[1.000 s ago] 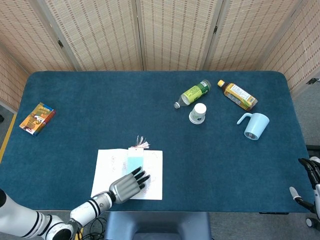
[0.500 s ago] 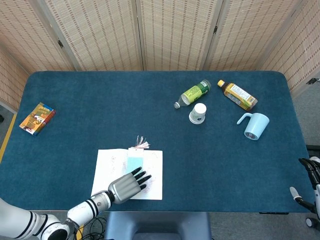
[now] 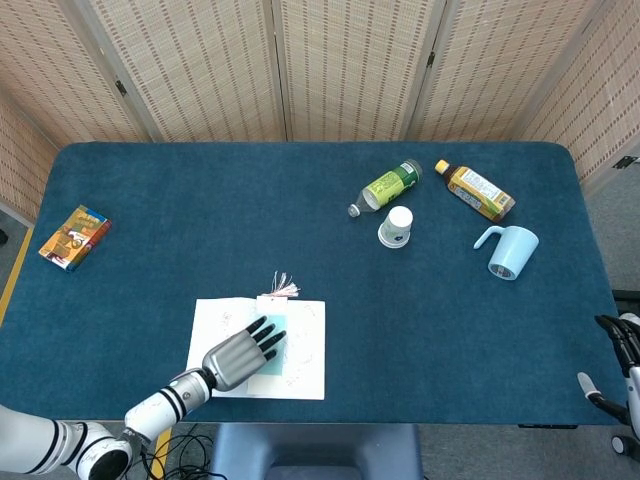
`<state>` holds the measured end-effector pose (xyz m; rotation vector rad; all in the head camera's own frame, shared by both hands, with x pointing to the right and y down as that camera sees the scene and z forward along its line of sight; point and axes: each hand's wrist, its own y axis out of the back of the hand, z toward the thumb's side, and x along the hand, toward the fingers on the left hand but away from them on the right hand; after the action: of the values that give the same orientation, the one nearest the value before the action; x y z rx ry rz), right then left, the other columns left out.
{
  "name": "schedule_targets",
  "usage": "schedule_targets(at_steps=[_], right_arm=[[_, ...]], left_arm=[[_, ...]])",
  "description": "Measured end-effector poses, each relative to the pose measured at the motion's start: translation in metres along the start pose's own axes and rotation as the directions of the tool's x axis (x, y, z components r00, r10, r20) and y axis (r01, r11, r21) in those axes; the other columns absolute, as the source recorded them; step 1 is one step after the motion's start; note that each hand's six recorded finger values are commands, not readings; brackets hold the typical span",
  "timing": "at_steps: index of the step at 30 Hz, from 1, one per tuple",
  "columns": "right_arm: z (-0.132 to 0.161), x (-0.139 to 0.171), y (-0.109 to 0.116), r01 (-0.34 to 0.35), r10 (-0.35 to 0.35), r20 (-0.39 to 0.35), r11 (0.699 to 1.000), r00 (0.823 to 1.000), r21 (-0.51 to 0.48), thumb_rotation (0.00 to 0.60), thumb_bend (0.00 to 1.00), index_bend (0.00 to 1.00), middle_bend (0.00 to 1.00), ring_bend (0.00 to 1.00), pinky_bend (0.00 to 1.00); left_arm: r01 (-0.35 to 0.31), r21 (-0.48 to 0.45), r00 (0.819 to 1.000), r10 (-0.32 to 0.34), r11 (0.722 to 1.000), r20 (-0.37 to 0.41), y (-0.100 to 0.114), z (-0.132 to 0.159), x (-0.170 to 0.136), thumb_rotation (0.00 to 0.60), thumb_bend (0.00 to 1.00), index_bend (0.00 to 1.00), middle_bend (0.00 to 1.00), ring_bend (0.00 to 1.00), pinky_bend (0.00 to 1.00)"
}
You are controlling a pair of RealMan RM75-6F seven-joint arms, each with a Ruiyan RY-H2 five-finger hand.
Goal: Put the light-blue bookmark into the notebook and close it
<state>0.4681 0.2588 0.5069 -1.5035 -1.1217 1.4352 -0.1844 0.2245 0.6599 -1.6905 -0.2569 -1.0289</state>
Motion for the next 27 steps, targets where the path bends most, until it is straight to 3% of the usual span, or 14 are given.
schedule_targets(at_steps=[27], right_arm=[[0.0, 0.002, 0.002, 0.002, -0.002, 0.005, 1.0, 1.0, 0.004, 0.6, 0.18, 0.14, 0.18, 0.14, 0.2]], left_arm=[[0.016, 0.0, 1.0, -0.016, 1.0, -0.012, -0.01, 0.01, 0.01, 0.6, 0.54, 0.23, 0.0, 0.0, 0.09]])
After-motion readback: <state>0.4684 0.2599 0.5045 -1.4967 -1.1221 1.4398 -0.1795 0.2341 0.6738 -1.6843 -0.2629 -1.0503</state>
